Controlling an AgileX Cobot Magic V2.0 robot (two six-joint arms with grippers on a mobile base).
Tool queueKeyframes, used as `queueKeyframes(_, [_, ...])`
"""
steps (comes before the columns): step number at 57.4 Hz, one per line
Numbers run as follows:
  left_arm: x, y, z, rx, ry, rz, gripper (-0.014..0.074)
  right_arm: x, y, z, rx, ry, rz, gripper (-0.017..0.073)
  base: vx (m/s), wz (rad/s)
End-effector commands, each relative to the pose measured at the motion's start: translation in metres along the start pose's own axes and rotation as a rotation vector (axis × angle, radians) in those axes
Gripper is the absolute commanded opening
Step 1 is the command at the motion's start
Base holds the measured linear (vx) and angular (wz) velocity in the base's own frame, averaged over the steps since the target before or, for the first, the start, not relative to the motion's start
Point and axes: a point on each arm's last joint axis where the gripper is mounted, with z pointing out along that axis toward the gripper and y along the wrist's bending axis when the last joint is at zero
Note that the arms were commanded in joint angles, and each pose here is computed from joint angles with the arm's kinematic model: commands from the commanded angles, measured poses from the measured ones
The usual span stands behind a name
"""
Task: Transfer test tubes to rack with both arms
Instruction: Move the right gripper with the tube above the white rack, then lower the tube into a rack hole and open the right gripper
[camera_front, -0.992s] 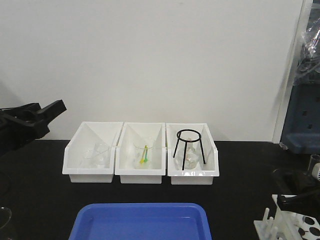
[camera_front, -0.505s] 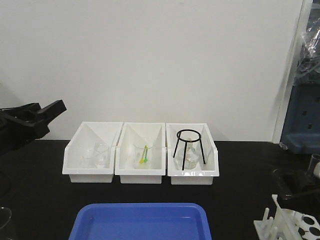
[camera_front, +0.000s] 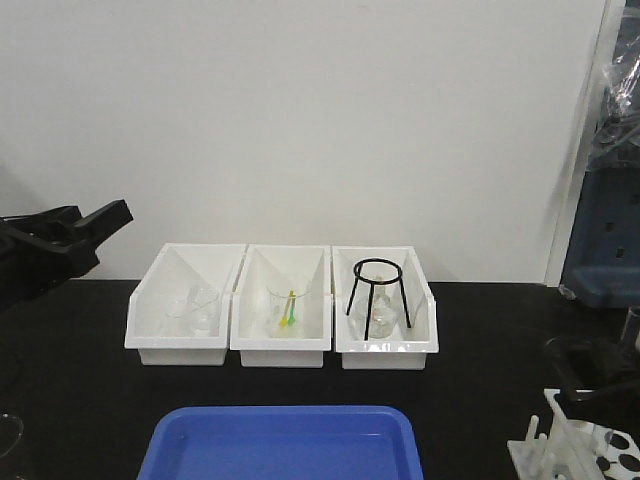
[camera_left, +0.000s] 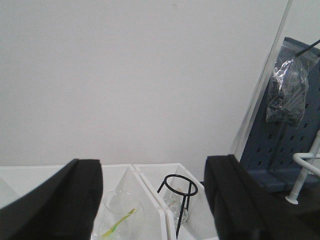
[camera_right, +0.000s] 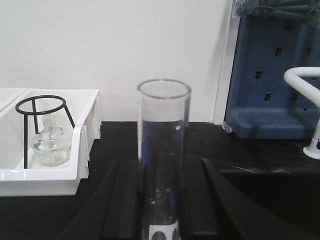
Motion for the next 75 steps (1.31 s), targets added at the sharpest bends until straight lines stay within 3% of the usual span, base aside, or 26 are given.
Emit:
queueKeyframes(1, [-0.024, -0.011, -0.005, 0.054, -0.1, -0.002, 0.0543, -0.015, -0.003, -0.007, 0.019, -0.151, -0.009, -0.0009, 0.0, 0.0])
queueKeyframes(14, [-0.024, -0.011, -0.005, 0.054, -0.1, -0.002, 0.0543, -0.005, -0.003, -0.009, 0.035, -0.214, -0.014, -0.0009, 0.0, 0.0])
queueKeyframes(29, [-0.024, -0.011, -0.005, 0.054, -0.1, -0.002, 0.0543, 0.013, 0.003, 0.002, -0.022, -0.163, 0.001, -0.0009, 0.0, 0.0])
queueKeyframes(75, [-0.024, -0.011, -0.005, 0.054, -0.1, -0.002, 0.0543, 0.059, 0.008, 0.023, -0.048, -0.05, -0.024, -0.0009, 0.0, 0.0])
